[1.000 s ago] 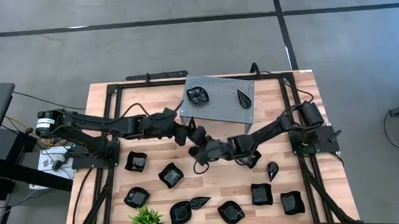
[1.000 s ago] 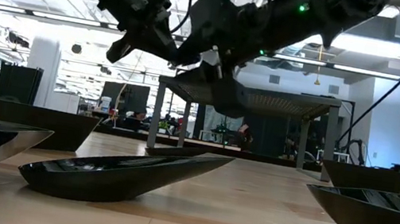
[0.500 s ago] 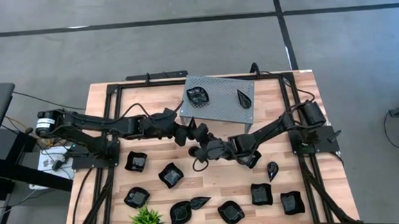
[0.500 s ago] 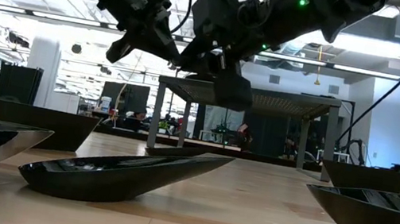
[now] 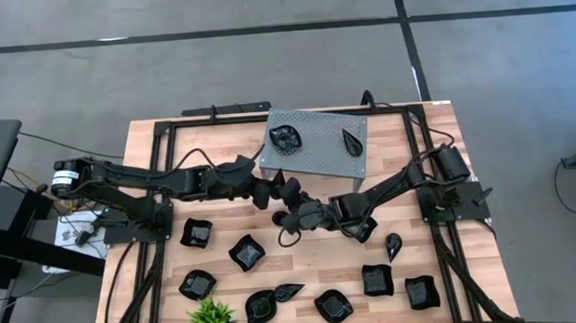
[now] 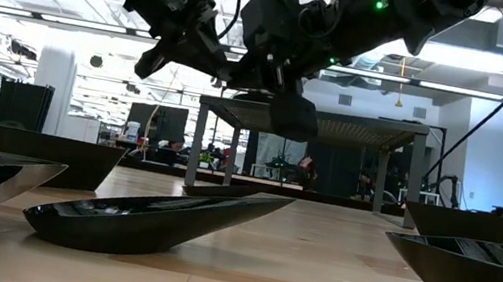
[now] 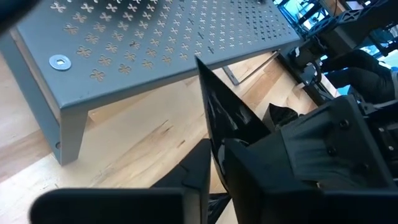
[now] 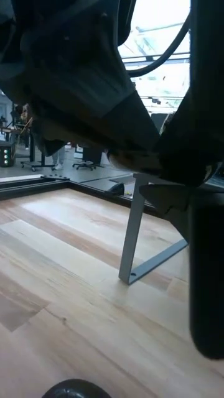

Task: Pick & Place Mini shaped plates
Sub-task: Stack the black drop-shaped plate on the other drop-shaped plate on the shelf

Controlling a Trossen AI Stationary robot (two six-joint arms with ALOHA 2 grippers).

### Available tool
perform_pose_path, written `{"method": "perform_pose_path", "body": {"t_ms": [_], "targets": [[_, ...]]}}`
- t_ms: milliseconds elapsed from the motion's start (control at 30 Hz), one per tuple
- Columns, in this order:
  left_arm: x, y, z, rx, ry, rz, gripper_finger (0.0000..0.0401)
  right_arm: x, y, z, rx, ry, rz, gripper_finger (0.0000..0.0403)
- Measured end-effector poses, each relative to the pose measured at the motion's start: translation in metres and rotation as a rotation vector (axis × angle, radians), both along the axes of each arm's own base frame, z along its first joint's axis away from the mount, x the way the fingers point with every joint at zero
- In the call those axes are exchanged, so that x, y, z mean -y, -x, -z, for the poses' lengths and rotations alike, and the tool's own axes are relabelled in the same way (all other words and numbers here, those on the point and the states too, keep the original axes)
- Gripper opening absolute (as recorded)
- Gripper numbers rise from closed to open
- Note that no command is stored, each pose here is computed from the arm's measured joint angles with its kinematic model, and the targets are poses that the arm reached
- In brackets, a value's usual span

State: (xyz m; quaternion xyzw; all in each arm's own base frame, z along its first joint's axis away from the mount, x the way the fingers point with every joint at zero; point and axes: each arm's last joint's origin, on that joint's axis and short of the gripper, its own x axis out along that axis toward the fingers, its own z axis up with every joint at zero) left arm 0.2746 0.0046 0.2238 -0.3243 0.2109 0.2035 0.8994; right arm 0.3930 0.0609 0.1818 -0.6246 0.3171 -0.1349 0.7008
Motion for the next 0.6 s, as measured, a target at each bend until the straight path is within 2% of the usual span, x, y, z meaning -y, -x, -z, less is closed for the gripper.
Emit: {"method": "perform_pose_path", "body": {"t_ms": [200, 367, 600], "targets": [[0.0, 0.0, 0.0, 0.001, -0.001, 0.001, 0.0077, 0.0, 0.0, 0.0, 0.0, 0.0, 0.001, 0.0018], [0.0, 0.0, -0.002, 0.004, -0.016, 0.01, 0.0083, -0.001, 0.002, 0.001, -0.015, 0.018, 0.027, 0.0037], [0.0, 0.009, -0.02, 0.086, -0.022, 0.014, 0.0083, -0.004, 0.006, 0.007, -0.035, -0.01, 0.075, 0.0035]]}}
